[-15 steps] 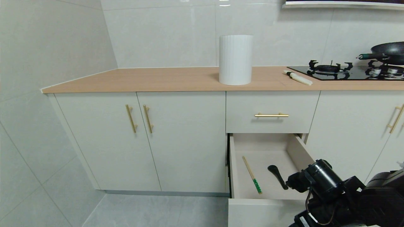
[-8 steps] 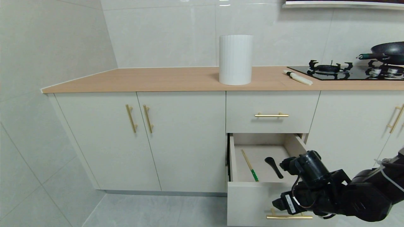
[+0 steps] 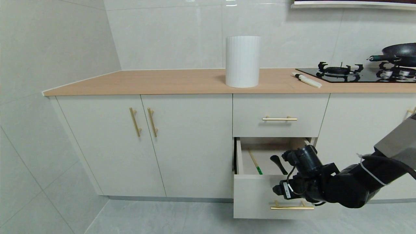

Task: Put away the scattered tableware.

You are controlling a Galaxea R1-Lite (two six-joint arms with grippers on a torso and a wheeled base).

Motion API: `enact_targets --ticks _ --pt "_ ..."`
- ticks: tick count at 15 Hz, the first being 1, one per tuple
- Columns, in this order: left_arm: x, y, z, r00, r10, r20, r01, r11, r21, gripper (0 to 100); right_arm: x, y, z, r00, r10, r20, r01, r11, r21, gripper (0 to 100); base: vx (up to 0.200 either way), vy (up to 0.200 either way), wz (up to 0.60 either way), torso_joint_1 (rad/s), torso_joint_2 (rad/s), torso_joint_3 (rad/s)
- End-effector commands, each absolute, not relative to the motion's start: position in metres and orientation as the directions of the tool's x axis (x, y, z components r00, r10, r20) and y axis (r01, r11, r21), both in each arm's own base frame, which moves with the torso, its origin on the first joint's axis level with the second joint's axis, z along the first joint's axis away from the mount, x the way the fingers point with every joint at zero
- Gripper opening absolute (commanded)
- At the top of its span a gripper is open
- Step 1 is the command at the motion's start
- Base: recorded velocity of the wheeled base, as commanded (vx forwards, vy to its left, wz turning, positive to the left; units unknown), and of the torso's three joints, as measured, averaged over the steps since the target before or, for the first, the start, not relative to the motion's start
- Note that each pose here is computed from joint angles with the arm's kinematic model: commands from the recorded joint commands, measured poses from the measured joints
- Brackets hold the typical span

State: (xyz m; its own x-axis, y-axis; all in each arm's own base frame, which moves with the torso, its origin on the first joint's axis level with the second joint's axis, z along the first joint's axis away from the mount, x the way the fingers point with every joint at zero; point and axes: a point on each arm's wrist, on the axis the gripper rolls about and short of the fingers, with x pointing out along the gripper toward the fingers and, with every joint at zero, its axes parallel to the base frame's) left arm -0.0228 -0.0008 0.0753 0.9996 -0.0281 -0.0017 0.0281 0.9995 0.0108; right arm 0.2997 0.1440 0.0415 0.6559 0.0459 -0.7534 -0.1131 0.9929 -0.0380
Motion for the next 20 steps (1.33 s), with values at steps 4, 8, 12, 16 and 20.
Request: enact_targets --ticks 4,8,12,16,20 --pt "-0.023 -0.001 0.075 1.000 -0.028 -0.002 0.028 1.000 0.011 100 0.356 0.152 0.032 0.693 -0.007 -0.721 -0.049 0.997 -0.056 100 0.000 0.000 0.00 0.000 0.00 0.000" --pt "-0.023 -0.001 0.075 1.000 -0.028 -0.002 0.028 1.000 0.011 100 0.382 0.148 0.018 0.702 -0.047 -0.711 0.007 0.998 -0.058 100 0.000 0.000 0.00 0.000 0.00 0.000" --pt "-0.023 -0.001 0.075 1.000 -0.028 -0.002 0.028 1.000 0.011 100 0.411 0.142 0.010 0.730 -0.094 -0.677 0.140 0.990 0.014 100 0.000 0.000 0.00 0.000 0.00 0.000" --pt "-0.023 -0.001 0.075 1.000 -0.028 -0.002 0.028 1.000 0.011 100 0.434 0.138 -0.010 0.751 -0.164 -0.639 0.229 0.973 0.019 100 0.000 0.000 0.00 0.000 0.00 0.000" --pt "-0.023 -0.001 0.075 1.000 -0.028 -0.002 0.028 1.000 0.011 100 0.453 0.130 -0.019 0.801 -0.199 -0.564 0.280 0.958 0.060 100 0.000 0.000 0.00 0.000 0.00 0.000"
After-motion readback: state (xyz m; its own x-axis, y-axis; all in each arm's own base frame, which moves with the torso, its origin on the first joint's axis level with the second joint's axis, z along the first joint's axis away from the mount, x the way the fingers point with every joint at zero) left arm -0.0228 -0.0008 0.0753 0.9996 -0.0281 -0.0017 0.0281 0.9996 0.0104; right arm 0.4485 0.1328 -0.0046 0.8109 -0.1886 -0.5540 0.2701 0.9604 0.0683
